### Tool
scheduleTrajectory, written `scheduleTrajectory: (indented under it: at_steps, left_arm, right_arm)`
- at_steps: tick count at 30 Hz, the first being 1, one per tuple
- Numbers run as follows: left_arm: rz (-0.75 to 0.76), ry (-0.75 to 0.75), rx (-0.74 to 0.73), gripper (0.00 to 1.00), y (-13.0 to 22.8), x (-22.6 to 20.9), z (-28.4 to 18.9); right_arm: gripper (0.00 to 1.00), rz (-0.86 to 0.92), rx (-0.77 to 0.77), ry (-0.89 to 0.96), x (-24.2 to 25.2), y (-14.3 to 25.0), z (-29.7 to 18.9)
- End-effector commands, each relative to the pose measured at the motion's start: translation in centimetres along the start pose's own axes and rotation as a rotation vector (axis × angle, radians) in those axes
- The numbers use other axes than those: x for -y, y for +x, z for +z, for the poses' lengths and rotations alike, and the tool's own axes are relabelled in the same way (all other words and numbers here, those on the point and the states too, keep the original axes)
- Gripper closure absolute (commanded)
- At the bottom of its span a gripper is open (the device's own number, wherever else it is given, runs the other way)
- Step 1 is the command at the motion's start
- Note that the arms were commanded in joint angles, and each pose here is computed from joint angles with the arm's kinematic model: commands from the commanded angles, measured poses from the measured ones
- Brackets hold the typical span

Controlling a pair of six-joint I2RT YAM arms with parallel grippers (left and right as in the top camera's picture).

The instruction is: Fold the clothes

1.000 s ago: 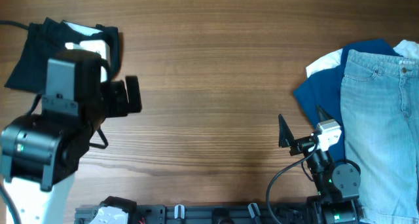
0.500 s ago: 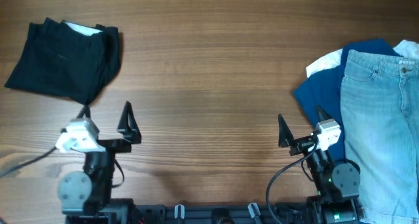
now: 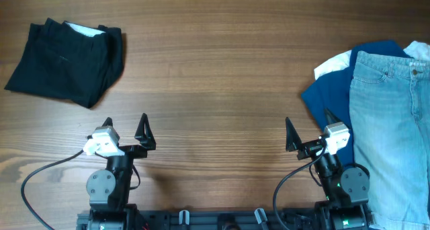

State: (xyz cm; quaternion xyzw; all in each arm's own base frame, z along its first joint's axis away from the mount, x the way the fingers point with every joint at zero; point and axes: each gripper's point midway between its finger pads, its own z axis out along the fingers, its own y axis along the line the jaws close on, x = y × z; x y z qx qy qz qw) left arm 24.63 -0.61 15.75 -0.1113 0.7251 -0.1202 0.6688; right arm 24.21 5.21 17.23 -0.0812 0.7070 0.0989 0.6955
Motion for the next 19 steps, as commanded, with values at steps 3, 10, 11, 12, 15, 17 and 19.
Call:
scheduleTrajectory:
  at_steps: [3, 10, 11, 12, 15, 17, 19]
  left_arm:
    - [-0.013, 0.002, 0.003, 0.0, 0.04, -0.06, -0.02]
    - [-0.013, 0.002, 0.003, 0.0, 0.04, -0.06, -0.02]
    - [-0.013, 0.002, 0.003, 0.0, 0.04, -0.06, -0.02]
    - [-0.013, 0.002, 0.003, 0.0, 0.04, -0.06, -0.02]
    - [-0.013, 0.002, 0.003, 0.0, 0.04, -0.06, -0.02]
    - [-0.013, 0.002, 0.003, 0.0, 0.04, -0.06, -0.02]
    - [-0.013, 0.002, 0.003, 0.0, 0.04, -0.06, -0.02]
  right_arm:
    - [0.0, 0.01, 0.008, -0.008, -0.1, -0.17, -0.03]
    - [0.0, 0.01, 0.008, -0.008, -0.1, -0.18, -0.03]
    - [0.0, 0.01, 0.008, -0.008, -0.1, -0.17, -0.03]
    - [0.0, 0.01, 0.008, -0.008, -0.1, -0.17, -0.03]
    - [0.0, 0.01, 0.008, -0.008, -0.1, -0.17, -0.03]
    - [0.0, 0.01, 0.008, -0.008, -0.1, -0.17, -0.03]
    - [0.01, 0.01, 0.008, -0.008, -0.1, -0.17, -0.03]
